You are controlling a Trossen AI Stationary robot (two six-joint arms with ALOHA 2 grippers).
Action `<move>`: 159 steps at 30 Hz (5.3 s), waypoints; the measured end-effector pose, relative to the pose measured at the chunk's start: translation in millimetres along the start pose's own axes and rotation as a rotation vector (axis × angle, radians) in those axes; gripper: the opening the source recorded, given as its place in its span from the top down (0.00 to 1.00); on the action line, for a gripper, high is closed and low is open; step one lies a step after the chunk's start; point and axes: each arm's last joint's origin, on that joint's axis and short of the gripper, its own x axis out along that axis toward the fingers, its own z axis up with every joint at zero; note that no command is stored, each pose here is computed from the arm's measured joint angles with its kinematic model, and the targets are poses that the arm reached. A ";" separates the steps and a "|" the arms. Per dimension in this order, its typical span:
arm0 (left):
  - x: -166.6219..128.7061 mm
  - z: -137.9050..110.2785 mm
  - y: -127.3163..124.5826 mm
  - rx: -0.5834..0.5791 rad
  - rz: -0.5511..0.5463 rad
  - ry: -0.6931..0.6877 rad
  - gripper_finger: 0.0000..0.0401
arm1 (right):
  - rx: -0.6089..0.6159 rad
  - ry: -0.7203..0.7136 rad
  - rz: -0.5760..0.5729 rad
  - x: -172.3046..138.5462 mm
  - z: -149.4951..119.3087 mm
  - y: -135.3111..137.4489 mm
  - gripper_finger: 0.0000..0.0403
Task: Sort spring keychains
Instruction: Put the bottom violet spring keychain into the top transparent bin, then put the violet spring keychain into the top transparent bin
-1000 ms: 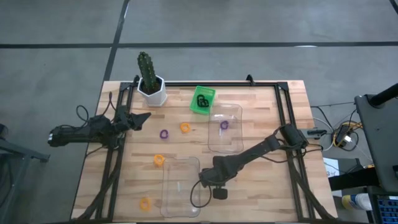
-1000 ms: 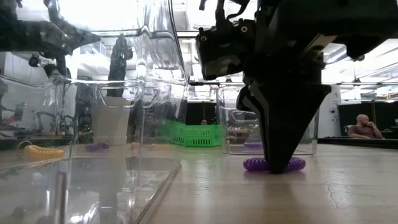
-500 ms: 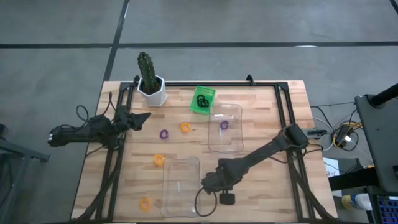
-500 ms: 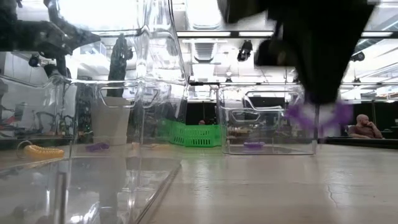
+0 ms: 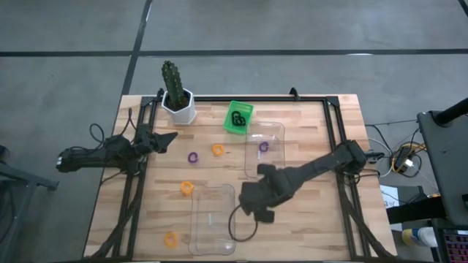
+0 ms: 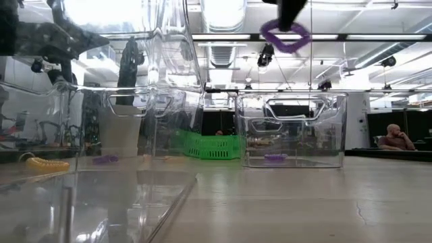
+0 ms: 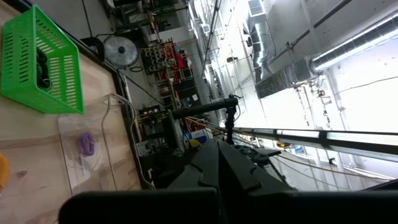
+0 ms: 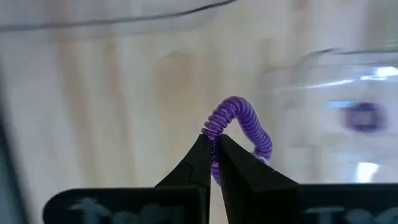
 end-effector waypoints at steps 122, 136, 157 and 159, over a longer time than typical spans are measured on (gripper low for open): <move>61.0 -30.5 7.0 0.536 0.929 0.577 0.68 | 0.667 -0.457 0.237 -4.5 18.6 -97.3 0.98; 91.7 -29.6 33.2 0.674 1.114 0.694 0.68 | 0.669 -0.455 0.246 -5.0 17.5 -93.1 0.98; 112.0 -34.2 65.9 0.740 1.230 0.816 0.68 | 0.667 -0.458 0.247 -5.4 17.0 -90.3 0.98; 113.0 -35.2 68.8 0.752 1.232 0.829 0.68 | 0.666 -0.461 0.246 -5.5 17.0 -89.8 0.98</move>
